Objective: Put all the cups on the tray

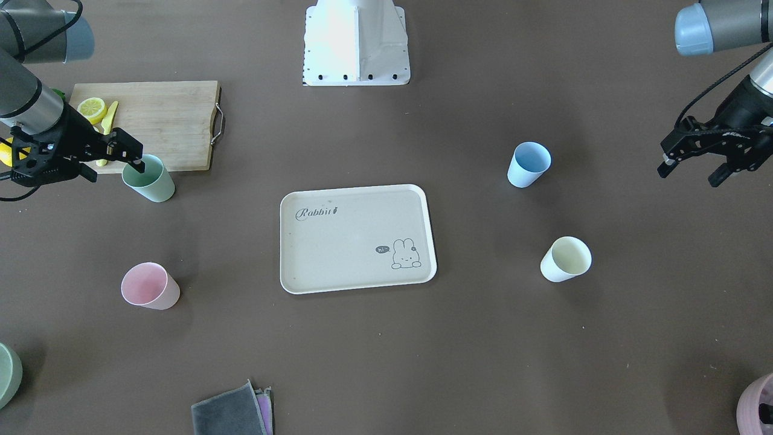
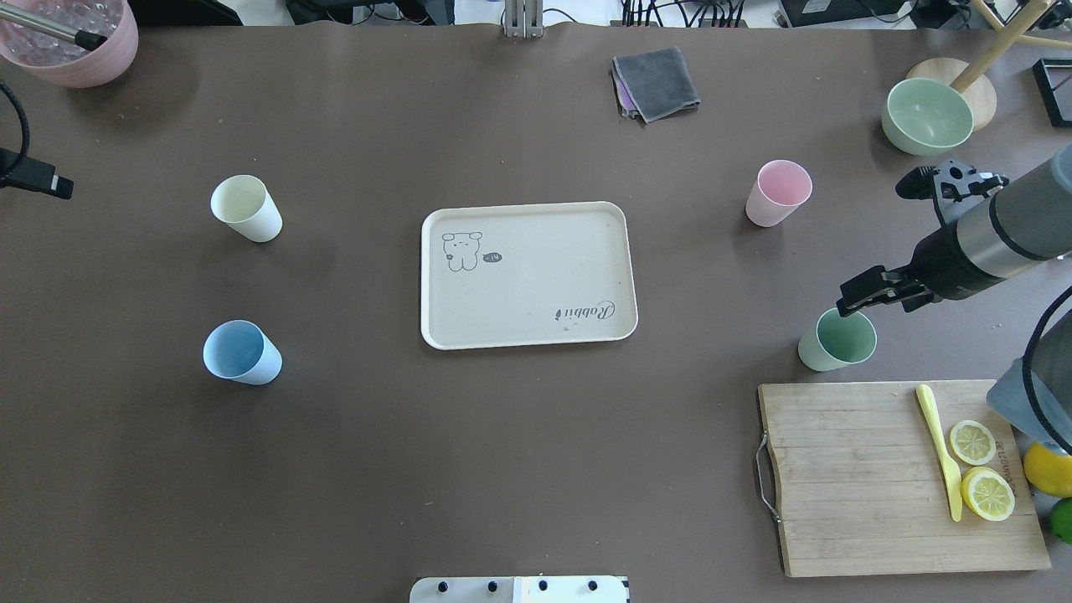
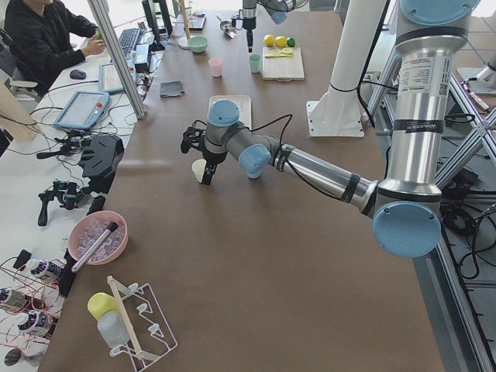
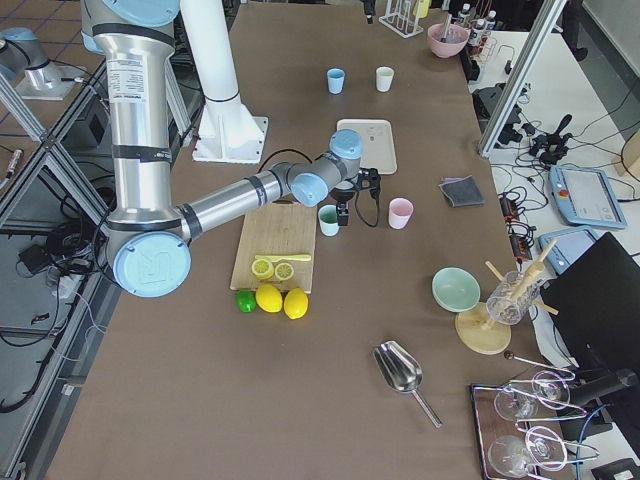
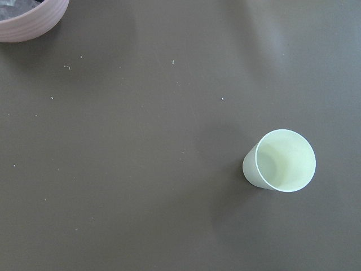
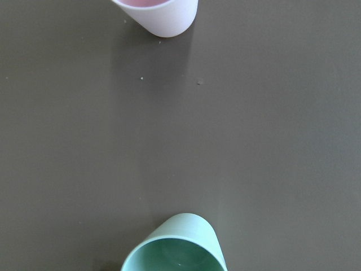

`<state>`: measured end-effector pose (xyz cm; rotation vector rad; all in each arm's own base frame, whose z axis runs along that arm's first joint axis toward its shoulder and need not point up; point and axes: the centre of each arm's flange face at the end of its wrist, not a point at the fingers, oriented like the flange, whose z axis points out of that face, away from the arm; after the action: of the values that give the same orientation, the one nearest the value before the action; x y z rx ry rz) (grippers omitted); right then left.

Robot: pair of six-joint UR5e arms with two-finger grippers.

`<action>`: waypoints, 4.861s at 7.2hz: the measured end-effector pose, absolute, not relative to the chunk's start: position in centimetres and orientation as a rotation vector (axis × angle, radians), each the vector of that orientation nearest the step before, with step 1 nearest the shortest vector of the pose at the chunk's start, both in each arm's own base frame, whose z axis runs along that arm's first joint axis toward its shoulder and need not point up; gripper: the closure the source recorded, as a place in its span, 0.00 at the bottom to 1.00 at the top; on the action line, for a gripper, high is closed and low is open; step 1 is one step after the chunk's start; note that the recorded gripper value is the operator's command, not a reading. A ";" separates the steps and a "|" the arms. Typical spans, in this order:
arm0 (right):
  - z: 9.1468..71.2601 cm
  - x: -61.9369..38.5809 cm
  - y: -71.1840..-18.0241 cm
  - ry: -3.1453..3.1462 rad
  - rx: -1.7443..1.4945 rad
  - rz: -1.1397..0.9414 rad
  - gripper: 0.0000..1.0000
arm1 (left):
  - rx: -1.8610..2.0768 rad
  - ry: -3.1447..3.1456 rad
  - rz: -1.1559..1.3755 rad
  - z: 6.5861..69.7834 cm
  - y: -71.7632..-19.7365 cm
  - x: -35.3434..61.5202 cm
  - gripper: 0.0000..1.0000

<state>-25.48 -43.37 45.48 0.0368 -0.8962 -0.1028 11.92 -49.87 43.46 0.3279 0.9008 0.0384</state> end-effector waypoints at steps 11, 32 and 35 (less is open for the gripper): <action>47.4 -28.1 -42.2 -0.843 0.022 -0.133 1.00 | 0.312 0.909 0.069 43.5 -49.5 13.6 0.02; 24.7 -43.8 -50.1 -1.005 0.029 0.008 1.00 | 0.154 0.997 0.203 43.3 -41.5 32.7 1.00; 25.3 -46.2 -48.9 -0.981 0.017 0.007 1.00 | 0.151 1.034 0.151 40.0 -42.0 31.8 1.00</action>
<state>-46.19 -48.86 25.28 0.0172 -0.9808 0.0070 31.81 -41.96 39.98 0.1512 1.0344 0.1508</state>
